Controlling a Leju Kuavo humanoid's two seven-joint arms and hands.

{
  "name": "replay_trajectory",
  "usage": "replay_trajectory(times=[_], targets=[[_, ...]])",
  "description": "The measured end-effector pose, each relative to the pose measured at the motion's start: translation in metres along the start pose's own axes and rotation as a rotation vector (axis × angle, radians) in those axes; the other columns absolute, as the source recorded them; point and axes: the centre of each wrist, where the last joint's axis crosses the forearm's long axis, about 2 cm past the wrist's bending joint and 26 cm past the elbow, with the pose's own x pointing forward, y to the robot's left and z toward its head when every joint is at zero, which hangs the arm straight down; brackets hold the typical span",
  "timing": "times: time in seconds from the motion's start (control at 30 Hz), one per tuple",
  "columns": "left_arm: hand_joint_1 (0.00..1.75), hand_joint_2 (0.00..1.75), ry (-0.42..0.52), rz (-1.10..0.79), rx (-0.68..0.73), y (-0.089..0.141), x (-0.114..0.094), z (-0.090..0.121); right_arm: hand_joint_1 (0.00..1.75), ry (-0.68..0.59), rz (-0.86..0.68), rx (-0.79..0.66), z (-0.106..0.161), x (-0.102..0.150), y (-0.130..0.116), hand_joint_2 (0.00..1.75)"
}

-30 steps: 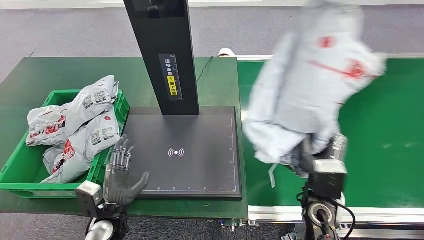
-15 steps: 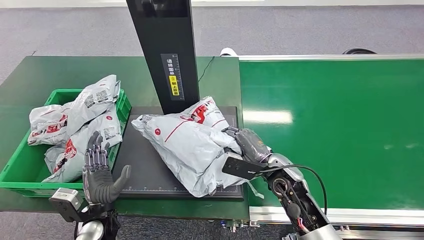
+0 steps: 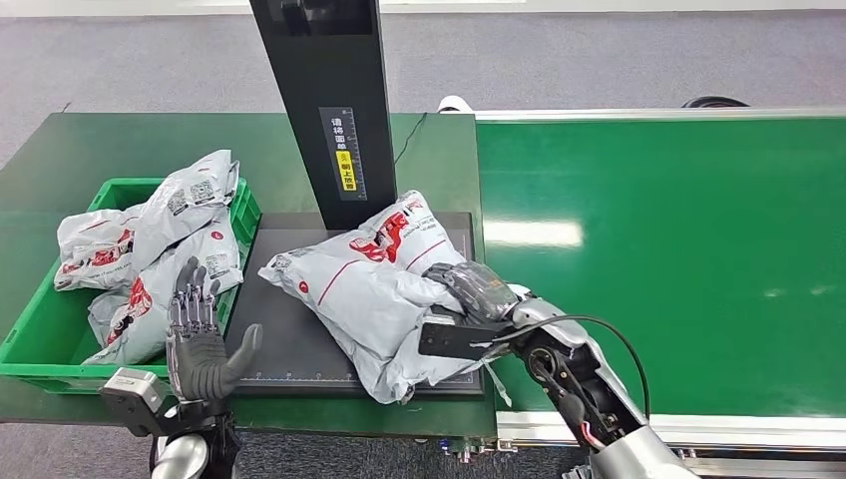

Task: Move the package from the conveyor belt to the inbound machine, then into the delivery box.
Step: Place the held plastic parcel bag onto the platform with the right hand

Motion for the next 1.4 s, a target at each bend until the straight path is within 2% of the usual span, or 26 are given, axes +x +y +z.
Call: replay_trajectory(times=[0.13, 0.37, 0.73, 0.77, 0.87, 0.9, 1.13, 1.4], targets=[[0.00, 1.75, -0.003, 0.007, -0.001, -0.001, -0.001, -0.005, 1.75, -0.019, 0.048, 0.061, -0.023, 0.010, 0.001, 1.75], [0.00, 1.75, 0.002, 0.013, -0.008, -0.004, -0.002, -0.006, 1.75, -0.142, 0.063, 0.149, -0.050, 0.032, 0.015, 1.75], [0.00, 1.75, 0.007, 0.015, -0.012, -0.005, -0.003, -0.005, 1.75, -0.158, 0.077, 0.189, -0.062, 0.041, 0.021, 1.75], [0.00, 1.75, 0.007, 0.015, -0.011, -0.005, -0.003, -0.005, 1.58, -0.159, 0.079, 0.186, -0.063, 0.041, 0.021, 1.75], [0.00, 1.75, 0.008, 0.015, -0.008, -0.006, -0.003, -0.004, 0.27, -0.147, 0.095, 0.155, -0.064, 0.042, 0.022, 1.75], [0.00, 1.75, 0.010, 0.014, -0.007, -0.006, -0.003, -0.004, 0.00, -0.135, 0.107, 0.137, -0.064, 0.042, 0.023, 1.75], [0.00, 1.75, 0.019, 0.014, -0.005, -0.006, -0.003, 0.000, 0.00, -0.065, 0.139, 0.003, -0.063, 0.040, 0.022, 1.75], [0.00, 1.75, 0.016, 0.007, -0.008, -0.006, -0.001, 0.002, 0.00, -0.072, -0.083, -0.260, -0.044, 0.027, 0.018, 1.75]])
